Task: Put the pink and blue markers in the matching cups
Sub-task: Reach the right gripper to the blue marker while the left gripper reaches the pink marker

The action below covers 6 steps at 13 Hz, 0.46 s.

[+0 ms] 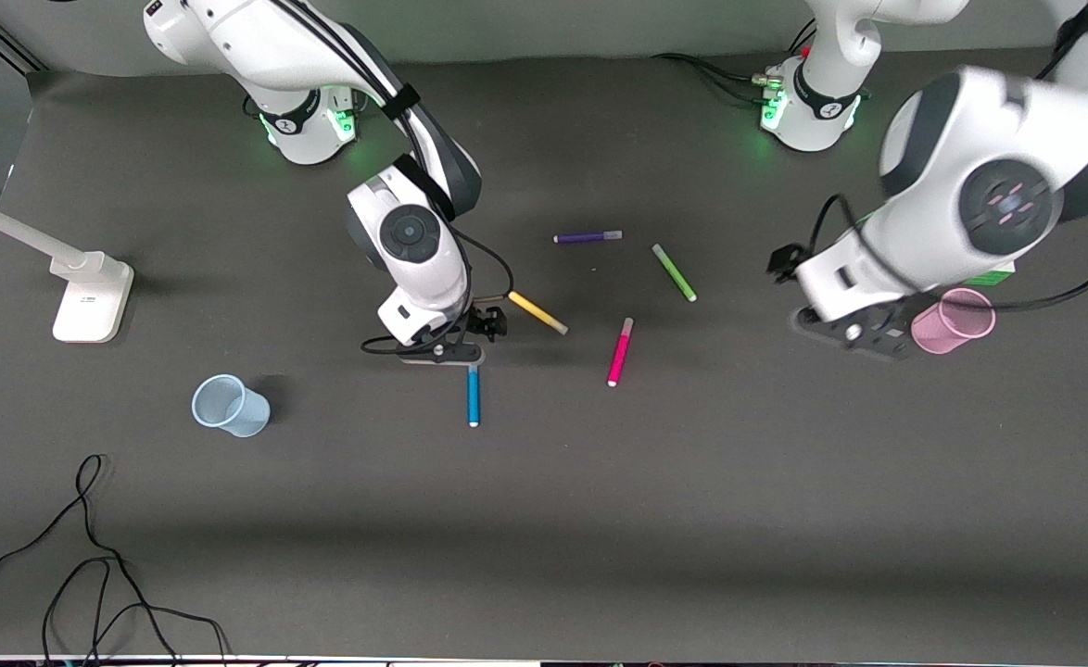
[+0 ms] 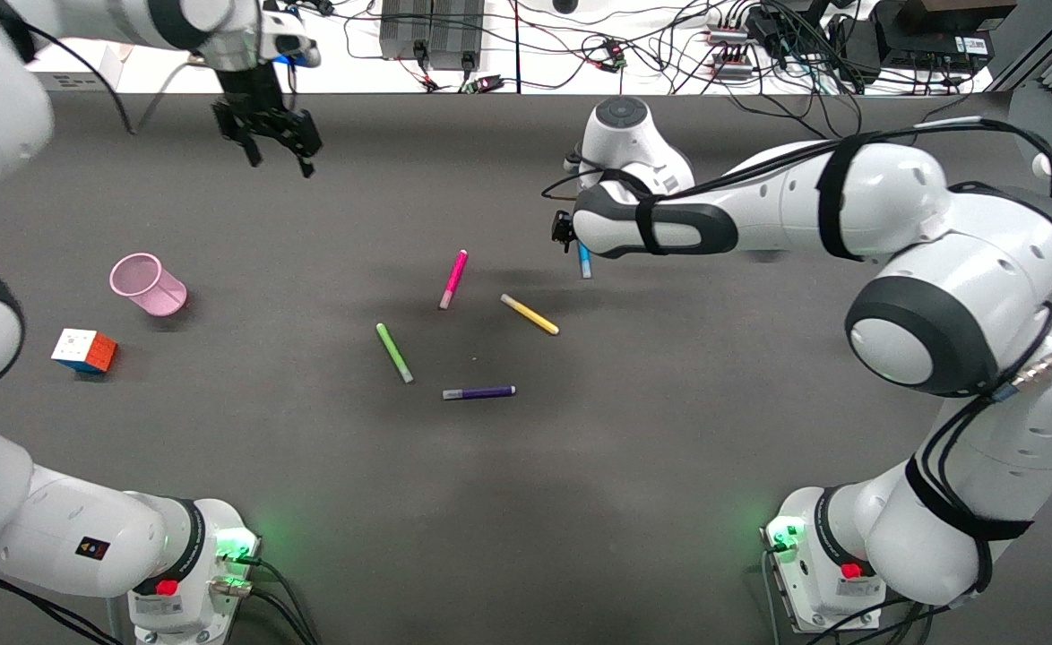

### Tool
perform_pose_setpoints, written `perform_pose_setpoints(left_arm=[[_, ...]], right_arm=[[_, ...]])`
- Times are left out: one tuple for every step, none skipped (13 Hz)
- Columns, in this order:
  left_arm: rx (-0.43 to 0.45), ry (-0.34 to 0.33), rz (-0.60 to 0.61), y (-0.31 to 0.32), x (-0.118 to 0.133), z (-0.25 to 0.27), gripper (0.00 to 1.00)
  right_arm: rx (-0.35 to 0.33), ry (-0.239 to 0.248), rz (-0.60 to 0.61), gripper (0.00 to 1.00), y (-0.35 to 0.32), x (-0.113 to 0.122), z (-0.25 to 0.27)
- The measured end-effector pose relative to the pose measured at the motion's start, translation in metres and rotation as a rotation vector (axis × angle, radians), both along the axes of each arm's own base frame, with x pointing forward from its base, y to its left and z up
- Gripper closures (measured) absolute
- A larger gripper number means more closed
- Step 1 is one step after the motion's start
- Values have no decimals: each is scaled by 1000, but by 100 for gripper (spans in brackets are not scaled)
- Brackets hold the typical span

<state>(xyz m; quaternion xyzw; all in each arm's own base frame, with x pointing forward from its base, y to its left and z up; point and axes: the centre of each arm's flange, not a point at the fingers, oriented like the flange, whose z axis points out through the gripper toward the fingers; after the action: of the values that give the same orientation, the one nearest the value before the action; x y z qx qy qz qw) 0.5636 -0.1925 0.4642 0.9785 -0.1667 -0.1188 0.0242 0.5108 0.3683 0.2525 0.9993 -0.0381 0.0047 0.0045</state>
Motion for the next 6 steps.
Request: perform_pose_setpoints(left_arm=[[-2,-7,-15,-13,3,-15,2],[-5,-16,-27,-25,4,-31,2],[-7,-26,-34,-33,6,-47,2],[-10,-37,-38,-38,6,-65,2],[-12,-44,-42,-43,6,-82,1],[-12,-43,-51,-50,3,-100,1]], right_arm=[[1,-4,-1,0,0,1,-10],[1,-6,-1,0,-1,2,-20],[-1,-7,-3,0,-2,2,-31],[-1,-10,-4,0,-3,3,-41],[0,-14,-6,0,-4,4,-52],[1,-19,-6,0,-5,4,-63]])
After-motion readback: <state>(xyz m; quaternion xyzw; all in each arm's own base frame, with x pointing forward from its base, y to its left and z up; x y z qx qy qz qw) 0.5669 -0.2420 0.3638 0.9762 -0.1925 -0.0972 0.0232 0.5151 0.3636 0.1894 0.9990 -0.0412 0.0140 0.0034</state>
